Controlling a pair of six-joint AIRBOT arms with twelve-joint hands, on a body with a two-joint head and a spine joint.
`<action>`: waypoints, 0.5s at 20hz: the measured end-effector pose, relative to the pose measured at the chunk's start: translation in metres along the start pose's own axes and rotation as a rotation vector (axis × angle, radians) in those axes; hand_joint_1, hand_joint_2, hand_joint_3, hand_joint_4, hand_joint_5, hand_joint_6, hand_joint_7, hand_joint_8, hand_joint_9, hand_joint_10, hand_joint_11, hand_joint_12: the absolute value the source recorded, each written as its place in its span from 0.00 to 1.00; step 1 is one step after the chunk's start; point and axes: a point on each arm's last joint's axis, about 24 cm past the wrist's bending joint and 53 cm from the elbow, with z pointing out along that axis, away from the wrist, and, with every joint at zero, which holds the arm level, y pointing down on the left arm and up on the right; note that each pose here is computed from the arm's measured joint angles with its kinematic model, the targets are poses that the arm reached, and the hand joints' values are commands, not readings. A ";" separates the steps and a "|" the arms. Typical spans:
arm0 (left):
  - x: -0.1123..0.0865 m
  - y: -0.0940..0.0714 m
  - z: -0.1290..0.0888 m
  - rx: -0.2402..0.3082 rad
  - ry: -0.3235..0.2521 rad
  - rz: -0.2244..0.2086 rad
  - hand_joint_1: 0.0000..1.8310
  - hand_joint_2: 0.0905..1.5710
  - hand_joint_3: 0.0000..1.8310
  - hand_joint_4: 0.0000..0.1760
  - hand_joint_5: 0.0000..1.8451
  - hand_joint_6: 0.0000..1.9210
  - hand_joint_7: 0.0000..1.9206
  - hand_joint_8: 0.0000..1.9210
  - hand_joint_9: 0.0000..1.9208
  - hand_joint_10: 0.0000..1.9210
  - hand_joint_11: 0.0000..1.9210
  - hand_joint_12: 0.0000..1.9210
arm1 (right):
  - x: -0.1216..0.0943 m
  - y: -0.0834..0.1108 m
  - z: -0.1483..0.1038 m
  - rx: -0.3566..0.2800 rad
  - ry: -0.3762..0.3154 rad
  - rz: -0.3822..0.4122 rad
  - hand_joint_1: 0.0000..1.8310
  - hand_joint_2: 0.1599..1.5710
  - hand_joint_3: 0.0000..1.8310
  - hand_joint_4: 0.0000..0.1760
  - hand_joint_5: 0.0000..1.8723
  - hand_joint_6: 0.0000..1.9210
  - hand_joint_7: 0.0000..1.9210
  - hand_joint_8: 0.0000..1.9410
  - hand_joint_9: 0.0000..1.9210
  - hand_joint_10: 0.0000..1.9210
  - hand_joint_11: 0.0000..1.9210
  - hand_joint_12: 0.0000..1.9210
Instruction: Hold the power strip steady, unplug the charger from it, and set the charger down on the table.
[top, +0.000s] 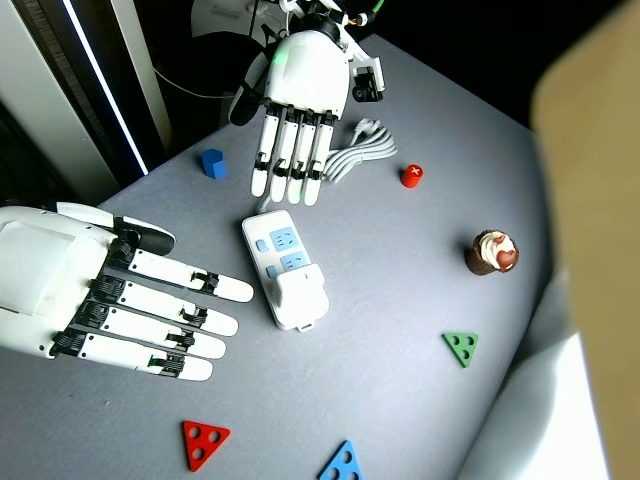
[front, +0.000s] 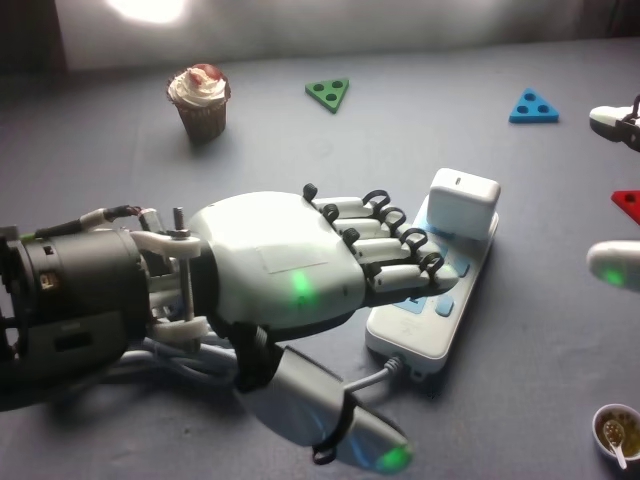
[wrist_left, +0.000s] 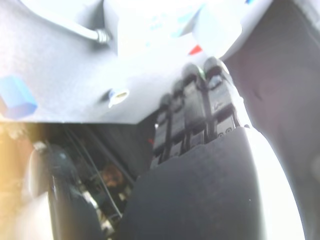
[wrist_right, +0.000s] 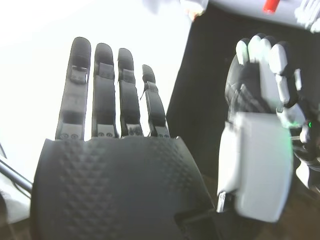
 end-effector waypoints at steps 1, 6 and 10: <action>-0.001 0.001 0.001 -0.004 0.001 0.002 0.00 0.59 0.00 0.00 0.04 0.00 0.05 0.00 0.04 0.00 0.01 0.06 | 0.001 0.000 0.001 0.000 0.004 0.002 0.03 0.57 0.00 0.00 0.10 0.00 0.12 0.00 0.11 0.00 0.08 0.11; 0.003 0.007 0.005 -0.034 0.025 0.004 0.00 0.59 0.00 0.00 0.04 0.00 0.05 0.00 0.04 0.00 0.01 0.06 | 0.001 -0.004 0.004 0.031 -0.002 0.037 0.08 0.55 0.00 0.00 0.11 0.00 0.13 0.00 0.13 0.00 0.11 0.09; 0.010 0.006 0.014 -0.034 0.047 -0.003 0.00 0.59 0.00 0.00 0.03 0.00 0.04 0.00 0.04 0.00 0.01 0.06 | 0.002 -0.015 0.009 0.096 -0.024 0.094 0.10 0.55 0.00 0.00 0.11 0.00 0.13 0.00 0.13 0.00 0.11 0.09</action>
